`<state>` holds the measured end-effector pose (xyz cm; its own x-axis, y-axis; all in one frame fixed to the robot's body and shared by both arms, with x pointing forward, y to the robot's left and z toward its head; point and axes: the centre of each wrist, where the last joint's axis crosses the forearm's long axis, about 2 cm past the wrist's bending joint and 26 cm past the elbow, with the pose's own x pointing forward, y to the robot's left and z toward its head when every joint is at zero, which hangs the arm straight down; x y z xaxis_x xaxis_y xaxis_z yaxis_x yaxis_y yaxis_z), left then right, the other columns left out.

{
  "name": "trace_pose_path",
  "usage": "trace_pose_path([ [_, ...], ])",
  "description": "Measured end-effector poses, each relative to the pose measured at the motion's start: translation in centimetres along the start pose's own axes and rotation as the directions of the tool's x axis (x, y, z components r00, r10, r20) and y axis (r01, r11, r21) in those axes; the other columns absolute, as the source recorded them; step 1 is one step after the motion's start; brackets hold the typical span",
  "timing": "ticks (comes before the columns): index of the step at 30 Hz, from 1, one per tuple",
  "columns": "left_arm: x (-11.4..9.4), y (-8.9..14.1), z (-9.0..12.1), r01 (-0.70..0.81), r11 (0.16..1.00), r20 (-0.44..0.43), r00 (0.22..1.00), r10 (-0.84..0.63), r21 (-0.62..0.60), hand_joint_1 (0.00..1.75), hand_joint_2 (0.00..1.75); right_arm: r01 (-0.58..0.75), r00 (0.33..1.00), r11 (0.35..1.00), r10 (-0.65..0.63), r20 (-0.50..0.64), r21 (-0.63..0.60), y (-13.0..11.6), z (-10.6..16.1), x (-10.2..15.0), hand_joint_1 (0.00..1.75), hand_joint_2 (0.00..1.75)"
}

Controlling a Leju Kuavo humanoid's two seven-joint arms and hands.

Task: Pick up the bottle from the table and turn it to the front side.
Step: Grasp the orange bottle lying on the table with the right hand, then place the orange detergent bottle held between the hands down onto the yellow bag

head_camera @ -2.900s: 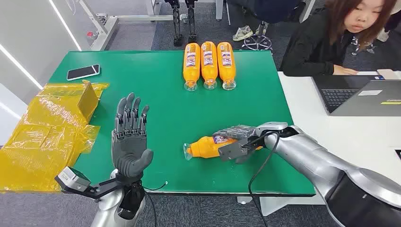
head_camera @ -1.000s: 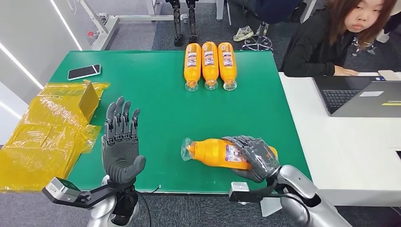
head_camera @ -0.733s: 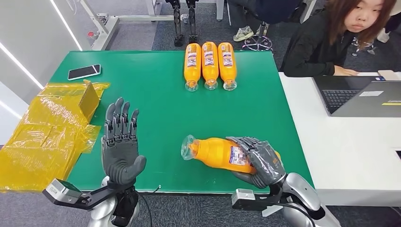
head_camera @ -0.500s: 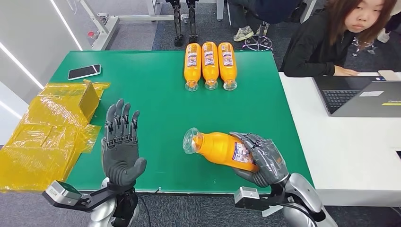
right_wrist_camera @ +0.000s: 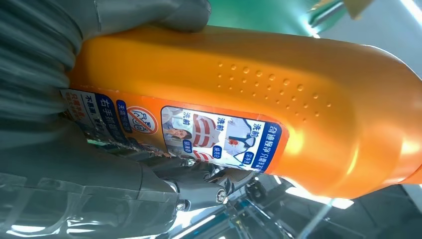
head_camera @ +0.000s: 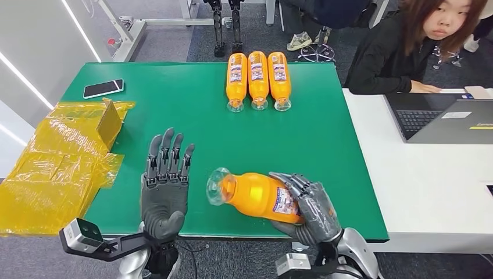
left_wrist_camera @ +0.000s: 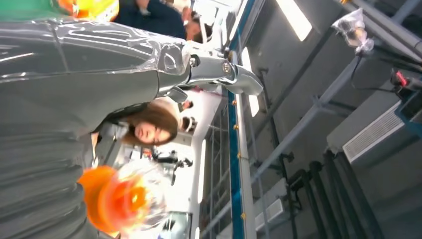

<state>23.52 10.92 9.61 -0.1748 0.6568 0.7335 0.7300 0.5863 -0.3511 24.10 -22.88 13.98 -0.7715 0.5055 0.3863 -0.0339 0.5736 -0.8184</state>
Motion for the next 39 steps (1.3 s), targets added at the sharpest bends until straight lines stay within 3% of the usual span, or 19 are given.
trace_pose_path([
  [19, -1.2, -0.8, -2.3, -0.038, 0.998, -0.041, 0.999, 0.035, -0.058, 0.0, 1.75, 0.135, 0.986, 0.991, -0.134, 0.096, -0.009, 3.3, -4.7, 5.1, 1.75, 1.75],
  [23, -1.2, -0.6, -2.7, -0.028, 0.998, -0.033, 0.999, 0.026, -0.058, 1.75, 1.75, 0.157, 0.982, 0.987, -0.158, 0.105, 0.015, 3.9, -5.0, 5.4, 1.75, 1.75],
  [30, -1.2, -0.4, -3.0, -0.019, 0.998, -0.028, 0.999, 0.018, -0.055, 1.73, 1.75, 0.168, 0.981, 0.985, -0.17, 0.091, 0.03, 4.2, -5.7, 5.5, 1.75, 1.75],
  [35, -1.3, -0.1, -3.1, -0.017, 0.998, -0.034, 0.999, 0.015, -0.055, 1.44, 1.75, 0.164, 0.983, 0.986, -0.166, 0.08, 0.034, 4.2, -5.7, 5.6, 1.75, 1.75],
  [39, -1.4, 0.0, -3.1, -0.022, 0.998, -0.039, 0.999, 0.02, -0.055, 1.43, 1.75, 0.159, 0.984, 0.987, -0.161, 0.074, 0.034, 4.3, -5.6, 5.6, 1.75, 1.75],
])
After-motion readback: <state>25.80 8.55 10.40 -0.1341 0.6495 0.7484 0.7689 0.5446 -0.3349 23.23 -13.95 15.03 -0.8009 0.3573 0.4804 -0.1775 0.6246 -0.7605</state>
